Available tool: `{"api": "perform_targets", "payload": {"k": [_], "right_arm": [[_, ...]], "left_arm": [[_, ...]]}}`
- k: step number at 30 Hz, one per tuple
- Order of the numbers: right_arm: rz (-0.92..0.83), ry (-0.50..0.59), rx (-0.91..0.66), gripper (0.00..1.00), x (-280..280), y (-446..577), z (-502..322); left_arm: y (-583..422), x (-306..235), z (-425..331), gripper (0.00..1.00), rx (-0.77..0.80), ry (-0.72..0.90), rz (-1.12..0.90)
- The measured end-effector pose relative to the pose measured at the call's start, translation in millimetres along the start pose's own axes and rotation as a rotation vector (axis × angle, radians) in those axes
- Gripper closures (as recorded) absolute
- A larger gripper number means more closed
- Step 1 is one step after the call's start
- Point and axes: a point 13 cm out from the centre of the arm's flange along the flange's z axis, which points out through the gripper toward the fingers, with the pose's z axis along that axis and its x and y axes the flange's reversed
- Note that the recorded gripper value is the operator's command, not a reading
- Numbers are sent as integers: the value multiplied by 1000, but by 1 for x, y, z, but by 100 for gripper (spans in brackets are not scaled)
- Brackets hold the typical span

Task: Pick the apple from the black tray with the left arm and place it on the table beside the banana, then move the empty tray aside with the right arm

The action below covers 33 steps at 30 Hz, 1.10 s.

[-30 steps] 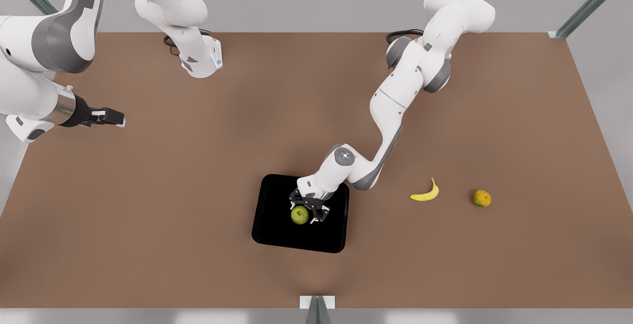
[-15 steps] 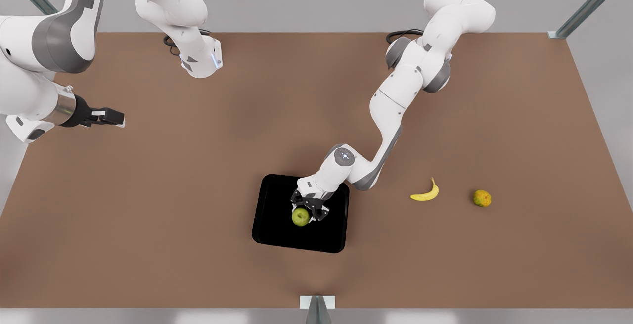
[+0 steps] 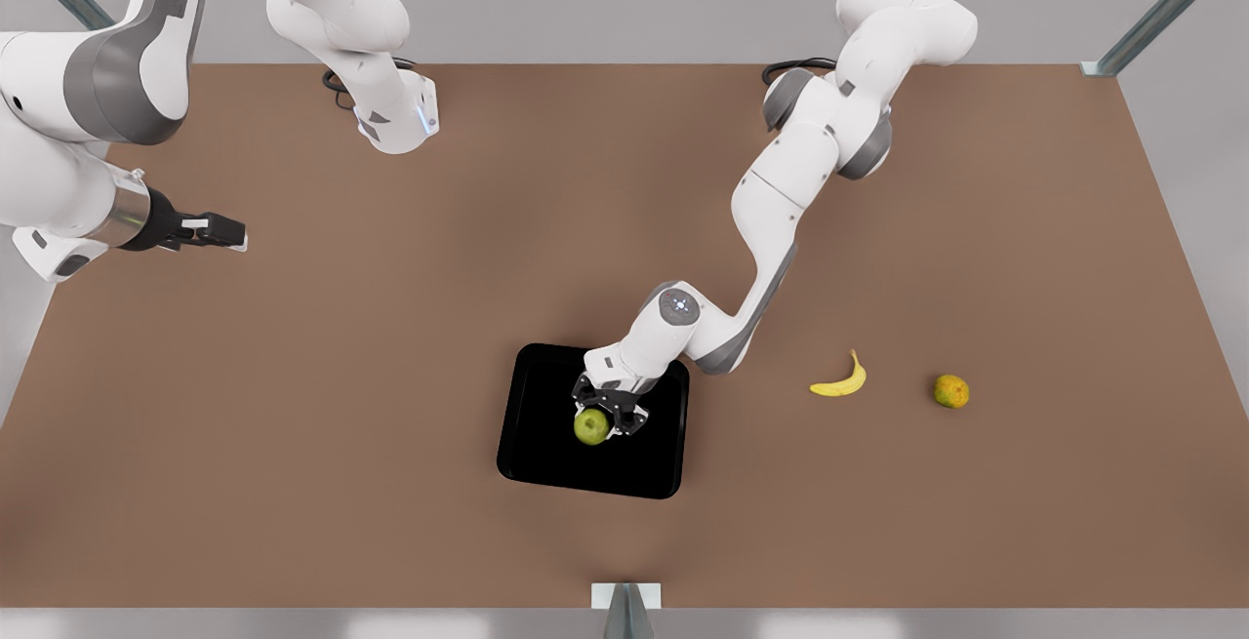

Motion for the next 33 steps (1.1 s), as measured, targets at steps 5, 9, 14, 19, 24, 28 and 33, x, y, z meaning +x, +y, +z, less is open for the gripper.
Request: {"api": "perform_targets", "payload": {"k": [5,9,14,19,24,28,33], "right_arm": [[0,0,0,0,0,0,0],[-1,0,0,0,0,0,0],[-246,-28,37,0,-11,175,13],[-294,-4,6,0,-18,295,67],[-139,-9,-61,0,-76,347,154],[10,-63,-113,0,-111,362,180],[184,-124,-112,0,-158,343,215]], "left_arm": [[23,-80,-92,25,-13,-7,-37],[110,-107,-170,28,-38,89,-132],[268,-44,-210,29,-100,319,-272],[396,63,-250,29,-190,599,-355],[436,158,-241,29,-207,841,-369],[444,207,-220,0,-173,939,-372],[442,198,-237,0,-156,946,-356]]}}
